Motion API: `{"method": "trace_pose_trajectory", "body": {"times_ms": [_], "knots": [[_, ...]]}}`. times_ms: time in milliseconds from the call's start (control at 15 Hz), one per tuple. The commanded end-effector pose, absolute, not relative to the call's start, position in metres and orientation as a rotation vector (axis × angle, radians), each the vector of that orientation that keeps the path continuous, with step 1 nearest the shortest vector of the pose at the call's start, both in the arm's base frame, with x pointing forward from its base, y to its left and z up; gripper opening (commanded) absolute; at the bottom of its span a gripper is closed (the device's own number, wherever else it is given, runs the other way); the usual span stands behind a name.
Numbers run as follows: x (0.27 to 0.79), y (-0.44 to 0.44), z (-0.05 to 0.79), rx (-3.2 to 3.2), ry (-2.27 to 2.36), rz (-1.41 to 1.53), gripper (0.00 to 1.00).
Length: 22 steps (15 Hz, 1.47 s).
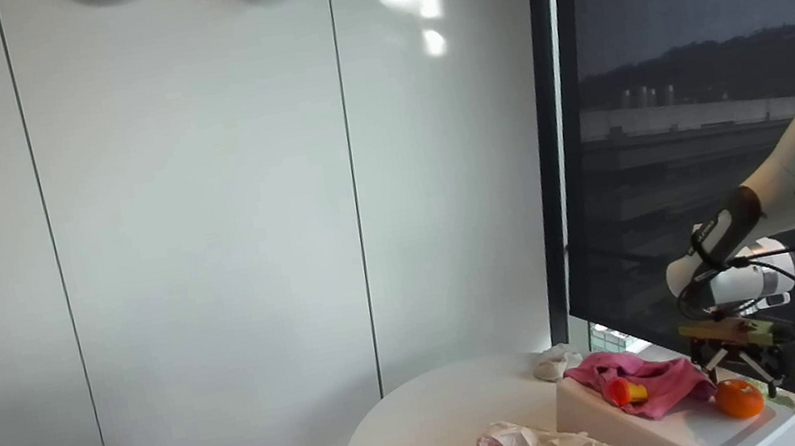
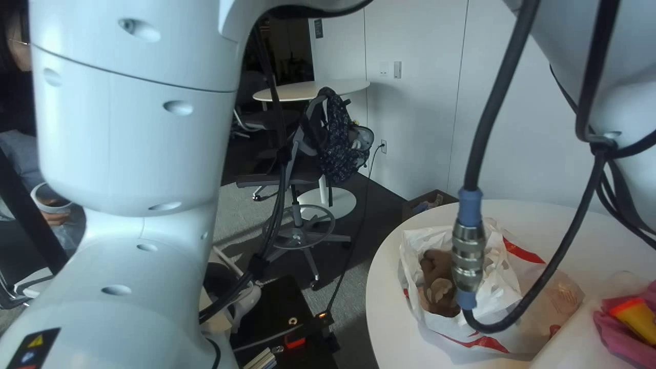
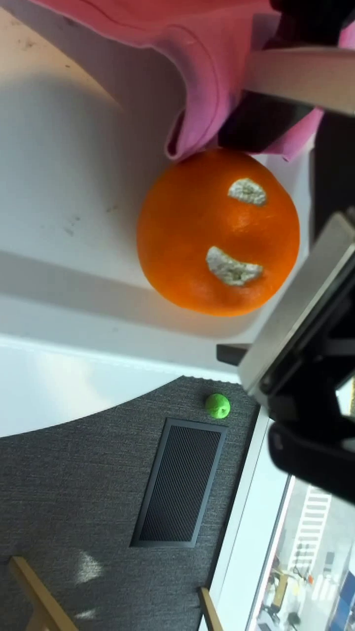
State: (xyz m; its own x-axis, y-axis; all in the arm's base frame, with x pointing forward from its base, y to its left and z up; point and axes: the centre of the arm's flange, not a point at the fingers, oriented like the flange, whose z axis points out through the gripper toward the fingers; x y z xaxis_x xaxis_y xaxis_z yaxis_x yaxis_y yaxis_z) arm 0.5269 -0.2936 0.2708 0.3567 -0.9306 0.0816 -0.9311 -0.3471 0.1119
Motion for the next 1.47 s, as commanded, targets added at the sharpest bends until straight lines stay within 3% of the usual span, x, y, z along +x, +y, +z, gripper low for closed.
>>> {"method": "trace_pose_trajectory", "body": {"times_ms": [0, 67, 133, 267, 800, 1067, 1400], "knots": [[0.532, -0.293, 0.259, 2.453, -1.756, -0.007, 1.0], [0.532, -0.293, 0.257, 2.448, -1.762, -0.006, 0.94], [0.531, -0.293, 0.257, 2.448, -1.762, -0.003, 0.74], [0.531, -0.293, 0.264, 2.437, -1.765, 0.029, 0.59], [0.536, -0.276, 0.377, 2.526, -1.741, 0.424, 0.58], [0.551, -0.213, 0.426, 2.752, -1.535, 0.541, 0.58], [0.552, -0.099, 0.413, 3.016, -1.183, 0.47, 0.58]]}}
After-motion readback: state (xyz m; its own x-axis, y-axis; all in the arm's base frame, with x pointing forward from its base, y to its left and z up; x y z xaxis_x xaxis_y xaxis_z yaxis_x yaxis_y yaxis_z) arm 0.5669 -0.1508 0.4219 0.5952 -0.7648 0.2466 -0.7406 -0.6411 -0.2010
